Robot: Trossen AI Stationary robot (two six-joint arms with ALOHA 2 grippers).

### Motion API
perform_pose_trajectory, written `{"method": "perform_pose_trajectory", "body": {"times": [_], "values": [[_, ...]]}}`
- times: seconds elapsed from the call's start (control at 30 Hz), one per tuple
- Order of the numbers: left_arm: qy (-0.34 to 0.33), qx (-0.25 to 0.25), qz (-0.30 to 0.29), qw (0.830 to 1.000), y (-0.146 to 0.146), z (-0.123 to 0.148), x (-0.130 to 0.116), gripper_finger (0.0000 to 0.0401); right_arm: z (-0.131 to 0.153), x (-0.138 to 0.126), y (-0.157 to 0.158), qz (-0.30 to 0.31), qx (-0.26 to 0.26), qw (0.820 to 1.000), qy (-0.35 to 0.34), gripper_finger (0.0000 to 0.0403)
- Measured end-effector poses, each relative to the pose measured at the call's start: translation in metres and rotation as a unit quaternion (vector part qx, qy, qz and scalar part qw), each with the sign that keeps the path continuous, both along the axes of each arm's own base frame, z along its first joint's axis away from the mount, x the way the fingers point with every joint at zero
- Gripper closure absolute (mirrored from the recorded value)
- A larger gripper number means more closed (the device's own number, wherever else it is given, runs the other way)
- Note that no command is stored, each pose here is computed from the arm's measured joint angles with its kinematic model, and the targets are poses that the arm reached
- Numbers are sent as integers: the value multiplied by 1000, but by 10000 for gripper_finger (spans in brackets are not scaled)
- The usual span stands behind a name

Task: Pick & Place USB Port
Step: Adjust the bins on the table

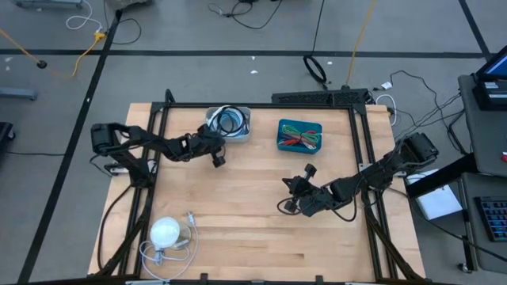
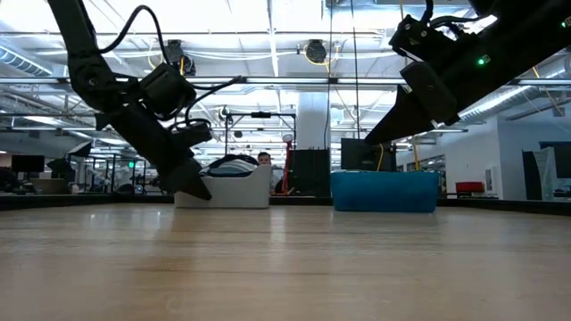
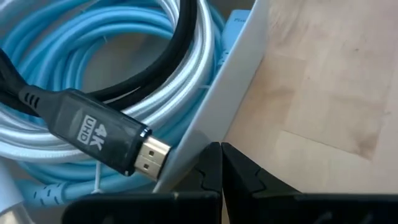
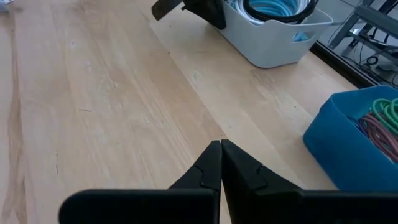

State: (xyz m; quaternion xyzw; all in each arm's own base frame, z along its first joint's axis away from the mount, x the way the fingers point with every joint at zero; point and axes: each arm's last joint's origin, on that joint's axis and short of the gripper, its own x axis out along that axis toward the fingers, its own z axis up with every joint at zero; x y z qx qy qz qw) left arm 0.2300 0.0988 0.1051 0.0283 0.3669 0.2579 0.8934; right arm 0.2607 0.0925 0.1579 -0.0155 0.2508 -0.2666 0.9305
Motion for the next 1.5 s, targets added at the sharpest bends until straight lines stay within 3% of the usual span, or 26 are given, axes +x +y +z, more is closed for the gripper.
{"method": "perform_pose_trajectory", "body": {"times": [0.37, 0.63, 0.97, 1.07, 1.17, 1.5], "values": [[-3, -11, -7, 1000, -4, 0, 0, 401, 0, 0, 0, 1, -1, 1000, 1, 403], [-16, -37, -67, 997, -34, 2, 10, 401, -1, 0, 1, 10, 9, 1000, 6, 403], [-52, -11, -98, 994, -67, 41, 6, 401, -5, -4, 0, 12, 34, 999, 31, 403], [-84, 3, -118, 990, -82, 60, 1, 401, -15, -14, -10, -37, 56, 994, 82, 403], [-126, 17, -133, 983, -96, 81, -7, 401, -27, -22, -18, -102, 36, 989, 105, 403], [-167, 45, -148, 974, -117, 110, -34, 401, -68, -13, -55, -186, 20, 965, 185, 403]]}}
